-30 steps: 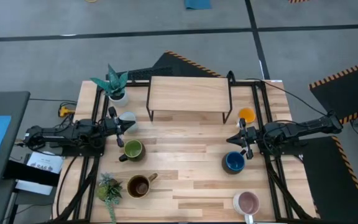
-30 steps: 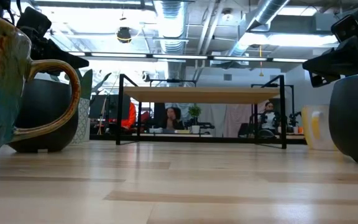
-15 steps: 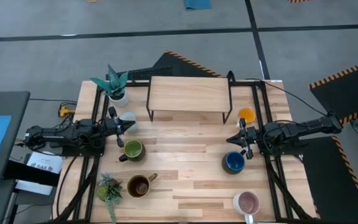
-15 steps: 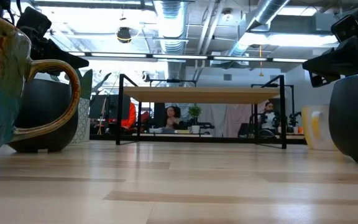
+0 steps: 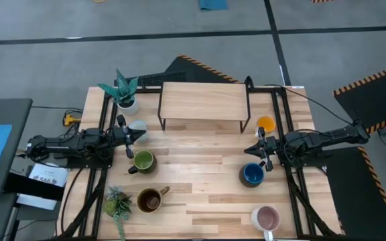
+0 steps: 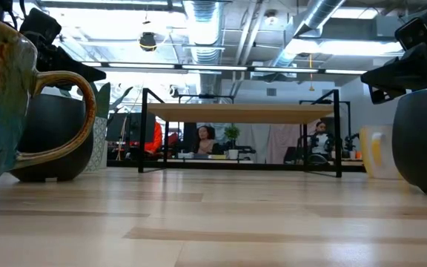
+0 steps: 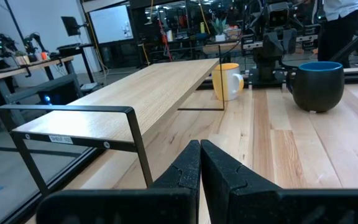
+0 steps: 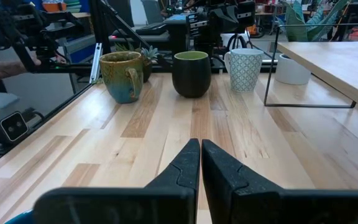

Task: Place coffee mugs

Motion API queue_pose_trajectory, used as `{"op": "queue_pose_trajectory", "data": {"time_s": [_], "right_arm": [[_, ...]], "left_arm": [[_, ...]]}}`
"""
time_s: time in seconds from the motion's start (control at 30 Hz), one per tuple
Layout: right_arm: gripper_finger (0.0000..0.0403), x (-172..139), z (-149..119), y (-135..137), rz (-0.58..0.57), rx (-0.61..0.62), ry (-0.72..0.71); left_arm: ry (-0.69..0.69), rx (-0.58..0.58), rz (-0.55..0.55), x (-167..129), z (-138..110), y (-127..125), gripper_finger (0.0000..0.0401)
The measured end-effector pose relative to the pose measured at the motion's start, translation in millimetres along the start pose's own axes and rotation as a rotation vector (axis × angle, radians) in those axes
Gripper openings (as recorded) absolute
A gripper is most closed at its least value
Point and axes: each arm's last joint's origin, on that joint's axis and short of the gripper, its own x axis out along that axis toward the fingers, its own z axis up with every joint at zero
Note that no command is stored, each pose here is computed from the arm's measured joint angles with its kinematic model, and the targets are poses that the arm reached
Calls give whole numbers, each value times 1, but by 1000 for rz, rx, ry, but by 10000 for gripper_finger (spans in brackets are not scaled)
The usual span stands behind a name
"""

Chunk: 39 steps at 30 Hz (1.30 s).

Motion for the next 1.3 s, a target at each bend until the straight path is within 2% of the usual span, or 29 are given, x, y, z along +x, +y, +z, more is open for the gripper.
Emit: {"op": "queue_pose_trajectory", "data": {"time_s": [0.77, 0.87, 1.07, 1.2, 1.3], "right_arm": [[44, 0, 3, 0, -4, 19, -29], [44, -2, 17, 1, 10, 129, -176], [44, -16, 57, -2, 11, 142, -593], [52, -15, 87, -5, -106, 136, -525], [75, -13, 109, -9, -276, 117, -302]], "left_arm": [[0, 0, 0, 0, 0, 0, 0], [0, 0, 0, 0, 0, 0, 0], [0, 0, 1, 0, 0, 0, 0], [0, 0, 0, 0, 0, 0, 0], [0, 0, 0, 0, 0, 0, 0]]}}
